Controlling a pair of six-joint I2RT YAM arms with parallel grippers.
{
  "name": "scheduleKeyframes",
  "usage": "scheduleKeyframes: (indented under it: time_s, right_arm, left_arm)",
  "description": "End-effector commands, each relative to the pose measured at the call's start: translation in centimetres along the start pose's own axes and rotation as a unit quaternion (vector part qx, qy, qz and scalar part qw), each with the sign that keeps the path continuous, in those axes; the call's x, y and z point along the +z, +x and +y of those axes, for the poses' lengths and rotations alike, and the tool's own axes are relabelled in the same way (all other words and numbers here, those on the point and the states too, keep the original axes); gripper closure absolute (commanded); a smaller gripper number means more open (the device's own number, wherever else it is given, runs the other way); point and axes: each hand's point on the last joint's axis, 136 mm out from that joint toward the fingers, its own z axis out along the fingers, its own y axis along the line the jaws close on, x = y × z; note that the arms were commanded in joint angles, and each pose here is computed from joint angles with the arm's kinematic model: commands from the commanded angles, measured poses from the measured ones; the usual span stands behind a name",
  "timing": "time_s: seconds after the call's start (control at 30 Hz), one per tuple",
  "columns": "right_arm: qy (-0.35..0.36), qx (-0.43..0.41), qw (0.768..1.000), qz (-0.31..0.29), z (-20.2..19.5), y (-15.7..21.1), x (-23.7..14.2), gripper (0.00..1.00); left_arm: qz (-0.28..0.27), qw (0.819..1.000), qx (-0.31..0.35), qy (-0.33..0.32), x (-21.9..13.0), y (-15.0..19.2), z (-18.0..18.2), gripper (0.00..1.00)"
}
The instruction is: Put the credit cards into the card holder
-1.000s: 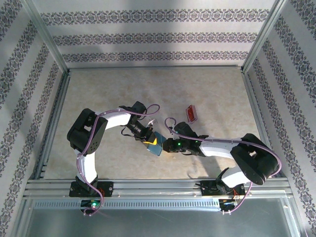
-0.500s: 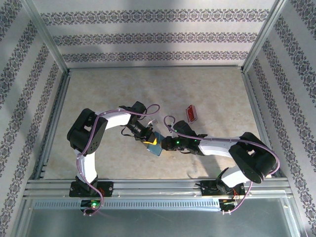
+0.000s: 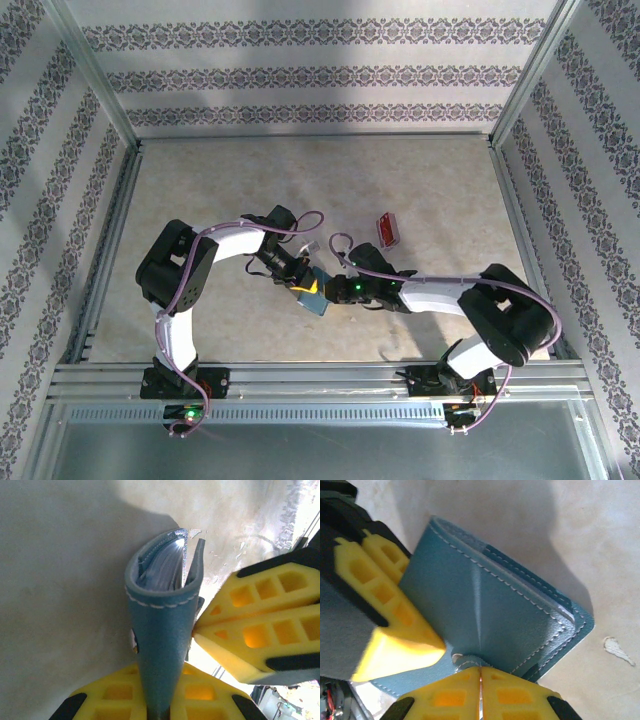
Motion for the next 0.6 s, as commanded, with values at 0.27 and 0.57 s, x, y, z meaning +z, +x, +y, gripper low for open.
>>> scheduleKeyframes:
  time_s: [0.27,0.57]
  right_arm:
    - [-0.029,-0.005,1.000,-0.006,1.8,-0.5,0.9,0.90]
    - [-0.046,-0.004,0.999,-0.011,2.5,-0.6,0.8,0.90]
  left_arm:
    - [0.014,0.999,-0.025,-0.046,1.2,0.5,2.9,1.00]
    - [0.015,0.998,-0.029,-0.046,1.3,0.6,3.1,1.00]
